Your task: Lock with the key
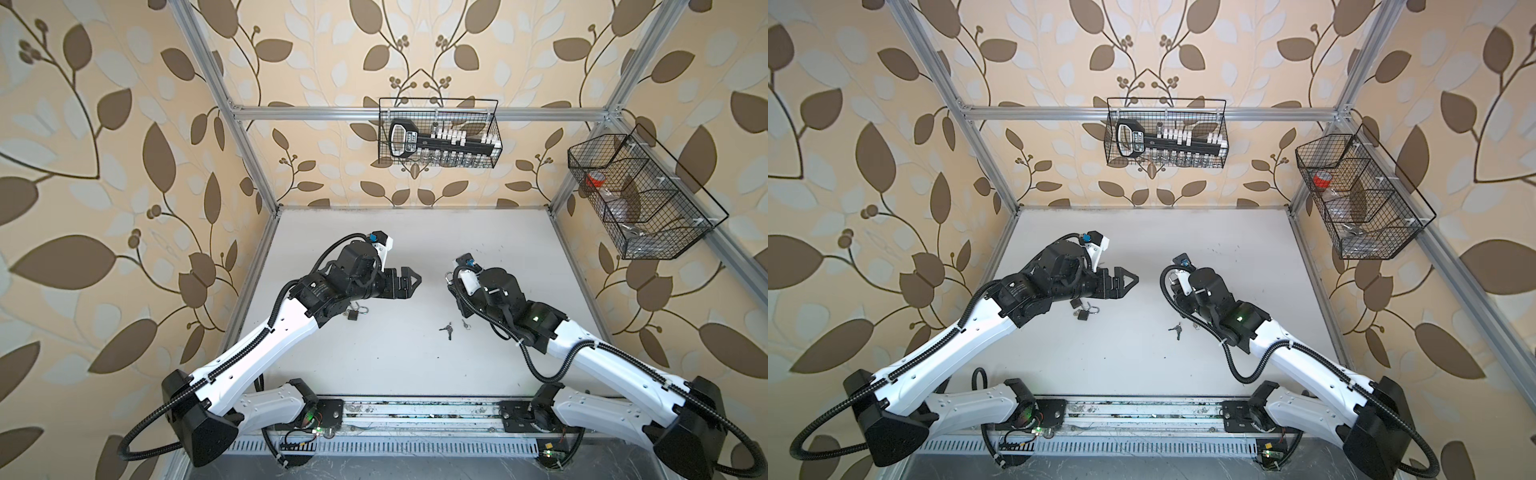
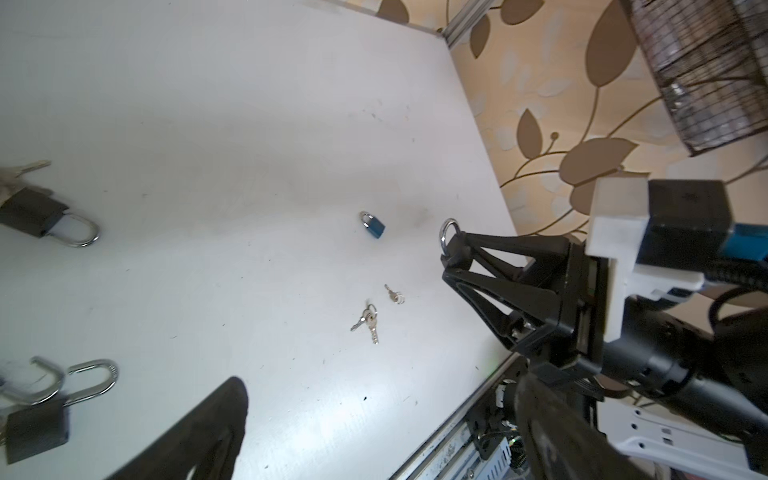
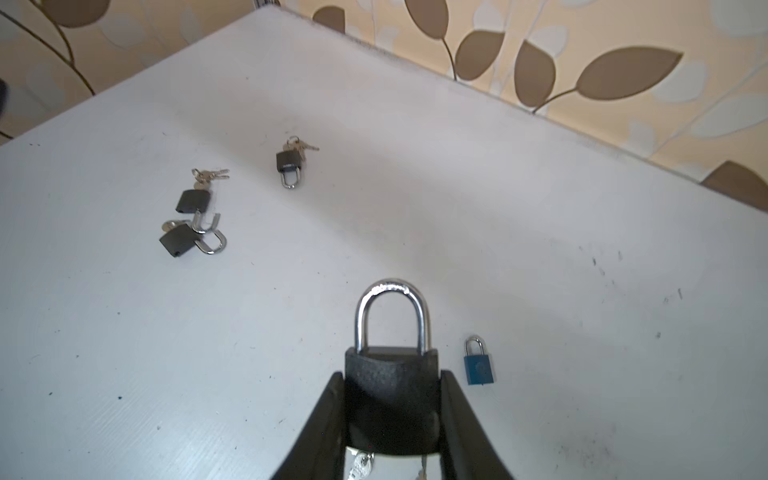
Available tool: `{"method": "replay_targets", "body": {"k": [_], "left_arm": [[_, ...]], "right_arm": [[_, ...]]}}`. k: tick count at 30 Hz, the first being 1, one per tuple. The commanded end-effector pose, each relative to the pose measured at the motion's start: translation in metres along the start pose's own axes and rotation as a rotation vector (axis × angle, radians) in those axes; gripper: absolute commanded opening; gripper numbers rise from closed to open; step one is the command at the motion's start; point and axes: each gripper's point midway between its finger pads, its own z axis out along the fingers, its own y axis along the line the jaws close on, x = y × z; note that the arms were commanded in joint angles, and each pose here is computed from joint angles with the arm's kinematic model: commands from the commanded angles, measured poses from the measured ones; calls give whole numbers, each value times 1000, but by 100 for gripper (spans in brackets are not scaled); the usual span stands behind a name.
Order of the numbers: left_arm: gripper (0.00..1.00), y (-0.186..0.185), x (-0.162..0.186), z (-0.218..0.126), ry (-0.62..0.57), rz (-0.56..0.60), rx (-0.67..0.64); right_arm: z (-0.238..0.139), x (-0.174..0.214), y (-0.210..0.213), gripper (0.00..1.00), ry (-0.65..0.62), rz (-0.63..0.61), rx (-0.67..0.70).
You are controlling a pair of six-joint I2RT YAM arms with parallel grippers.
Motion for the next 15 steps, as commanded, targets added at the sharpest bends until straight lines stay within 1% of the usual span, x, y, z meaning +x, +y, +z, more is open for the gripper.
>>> {"method": "replay_targets", "body": {"k": [1, 3, 5, 7, 9, 10, 12, 15], "left_arm": [[99, 22, 0, 0, 13, 11, -114], [99, 28, -3, 5, -19, 2, -132], [99, 35, -4, 11, -61, -32, -135], [99, 38, -4, 15, -105, -57, -118], [99, 40, -3, 18, -123, -51, -99], [99, 40, -2, 19, -112, -51, -84], [99, 43, 2, 22, -74, -58, -67], [99, 43, 3, 24, -42, -76, -4]], "right_arm": [[9, -2, 2, 0, 14, 49, -83], [22, 4, -4, 0, 33, 65, -81], [34, 15, -12, 0, 66, 78, -64], [44, 24, -25, 0, 106, 134, -30], [54, 33, -32, 0, 158, 196, -62], [58, 37, -30, 0, 186, 199, -95], [66, 48, -20, 0, 241, 146, -177], [78, 59, -17, 0, 312, 97, -197]]}}
